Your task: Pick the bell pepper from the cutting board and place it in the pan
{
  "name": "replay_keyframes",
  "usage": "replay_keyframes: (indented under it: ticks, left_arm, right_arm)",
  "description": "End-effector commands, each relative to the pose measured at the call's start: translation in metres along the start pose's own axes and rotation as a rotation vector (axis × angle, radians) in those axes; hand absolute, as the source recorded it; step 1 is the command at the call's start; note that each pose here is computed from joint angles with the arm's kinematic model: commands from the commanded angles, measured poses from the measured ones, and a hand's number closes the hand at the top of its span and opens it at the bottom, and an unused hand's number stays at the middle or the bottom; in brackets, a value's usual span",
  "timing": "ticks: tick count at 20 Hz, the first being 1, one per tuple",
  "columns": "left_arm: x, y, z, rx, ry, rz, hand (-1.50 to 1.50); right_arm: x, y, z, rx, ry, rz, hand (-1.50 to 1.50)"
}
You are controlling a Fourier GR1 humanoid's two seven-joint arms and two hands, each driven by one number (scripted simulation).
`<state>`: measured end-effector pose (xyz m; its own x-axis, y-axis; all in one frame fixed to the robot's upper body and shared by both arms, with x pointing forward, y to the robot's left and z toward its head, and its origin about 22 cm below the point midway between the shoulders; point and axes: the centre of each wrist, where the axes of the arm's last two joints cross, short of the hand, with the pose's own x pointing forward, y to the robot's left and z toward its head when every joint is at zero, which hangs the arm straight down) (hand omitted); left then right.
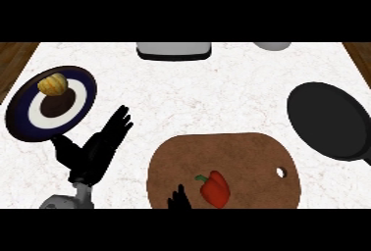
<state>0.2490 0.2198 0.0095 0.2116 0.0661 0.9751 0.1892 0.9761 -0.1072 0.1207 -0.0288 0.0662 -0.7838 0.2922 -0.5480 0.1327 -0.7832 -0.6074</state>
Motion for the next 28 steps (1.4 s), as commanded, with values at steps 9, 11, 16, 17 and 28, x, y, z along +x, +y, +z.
replay_keyframes:
  ticks: [9, 11, 16, 17, 28]
  left_arm:
    - [0.007, 0.014, -0.008, 0.009, 0.005, 0.004, 0.0]
    - [0.01, -0.005, -0.005, -0.006, -0.012, 0.01, 0.0]
    - [0.016, 0.001, -0.005, -0.012, -0.013, -0.003, 0.0]
    - [-0.003, -0.013, -0.014, -0.004, 0.001, 0.005, 0.0]
    - [-0.003, 0.005, 0.004, -0.008, -0.004, -0.003, 0.0]
  right_arm:
    - [-0.003, 0.02, -0.021, -0.015, 0.127, 0.153, -1.5]
    - [0.0, 0.044, -0.018, -0.046, 0.113, 0.15, -1.5]
    - [0.003, 0.043, -0.038, -0.043, 0.133, 0.156, -1.5]
    - [-0.019, 0.03, -0.049, -0.05, 0.143, 0.183, -1.5]
    - [-0.028, 0.042, -0.065, -0.125, 0.166, 0.061, 1.5]
